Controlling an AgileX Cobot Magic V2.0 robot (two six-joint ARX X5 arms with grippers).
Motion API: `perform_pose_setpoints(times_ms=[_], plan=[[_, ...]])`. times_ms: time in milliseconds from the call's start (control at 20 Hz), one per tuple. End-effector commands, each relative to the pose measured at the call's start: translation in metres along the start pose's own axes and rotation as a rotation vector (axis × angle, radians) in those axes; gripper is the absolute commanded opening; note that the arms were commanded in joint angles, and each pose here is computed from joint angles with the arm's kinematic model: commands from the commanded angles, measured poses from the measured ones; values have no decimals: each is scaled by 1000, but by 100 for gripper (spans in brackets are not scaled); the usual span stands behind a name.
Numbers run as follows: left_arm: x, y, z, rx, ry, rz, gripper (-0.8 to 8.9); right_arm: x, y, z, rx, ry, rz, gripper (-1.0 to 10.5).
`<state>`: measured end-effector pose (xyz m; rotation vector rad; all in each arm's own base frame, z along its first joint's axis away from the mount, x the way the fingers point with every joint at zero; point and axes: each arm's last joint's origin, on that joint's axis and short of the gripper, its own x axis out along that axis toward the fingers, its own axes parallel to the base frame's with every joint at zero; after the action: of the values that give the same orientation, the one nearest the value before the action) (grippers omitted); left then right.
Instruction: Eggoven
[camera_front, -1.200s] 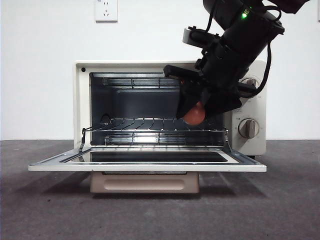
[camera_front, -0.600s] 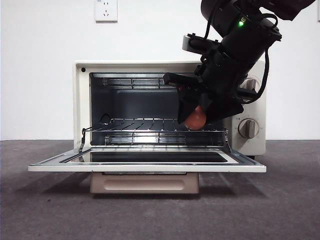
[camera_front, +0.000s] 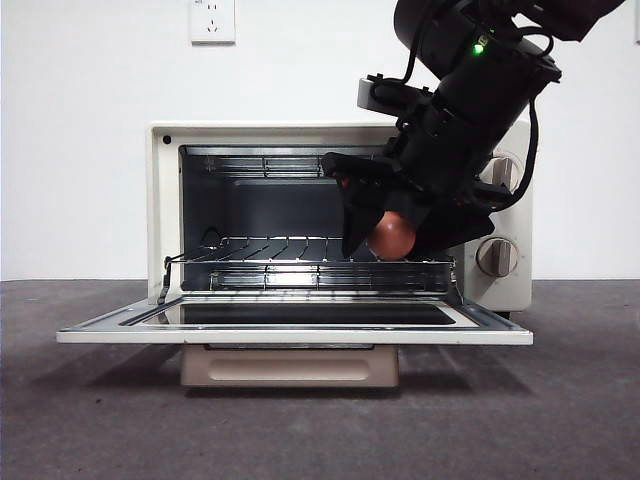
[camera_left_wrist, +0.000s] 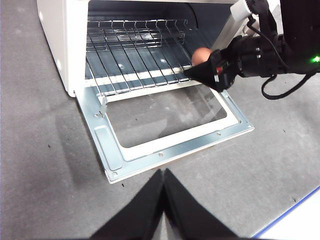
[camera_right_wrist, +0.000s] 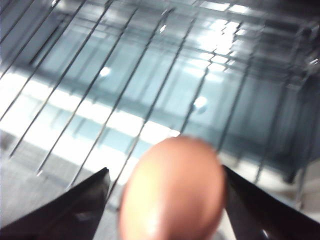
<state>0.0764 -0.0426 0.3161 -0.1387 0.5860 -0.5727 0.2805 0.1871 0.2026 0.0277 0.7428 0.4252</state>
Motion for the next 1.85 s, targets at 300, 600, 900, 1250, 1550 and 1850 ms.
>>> perform_pose_setpoints(times_ms=[300,600,900,1250,1550,1850], plan=[[8,0,6,-7,17,4,7,-36,4,15,9,-52,10,361],[35,5,21,-12,-10,15,6,-120,20,26,-18,-180,104,361],[98,39,19,-107,60,49,6,-221,6,5,-28,-255,138,361],[161,99,-16,-265,203,54,6,-287,-15,-30,-13,-331,102,361],[207,123,-38,-312,278,23,6,-294,-20,-41,-6,-303,72,361],[230,130,-53,-372,307,-138,6,-294,-20,-40,6,-305,70,361]])
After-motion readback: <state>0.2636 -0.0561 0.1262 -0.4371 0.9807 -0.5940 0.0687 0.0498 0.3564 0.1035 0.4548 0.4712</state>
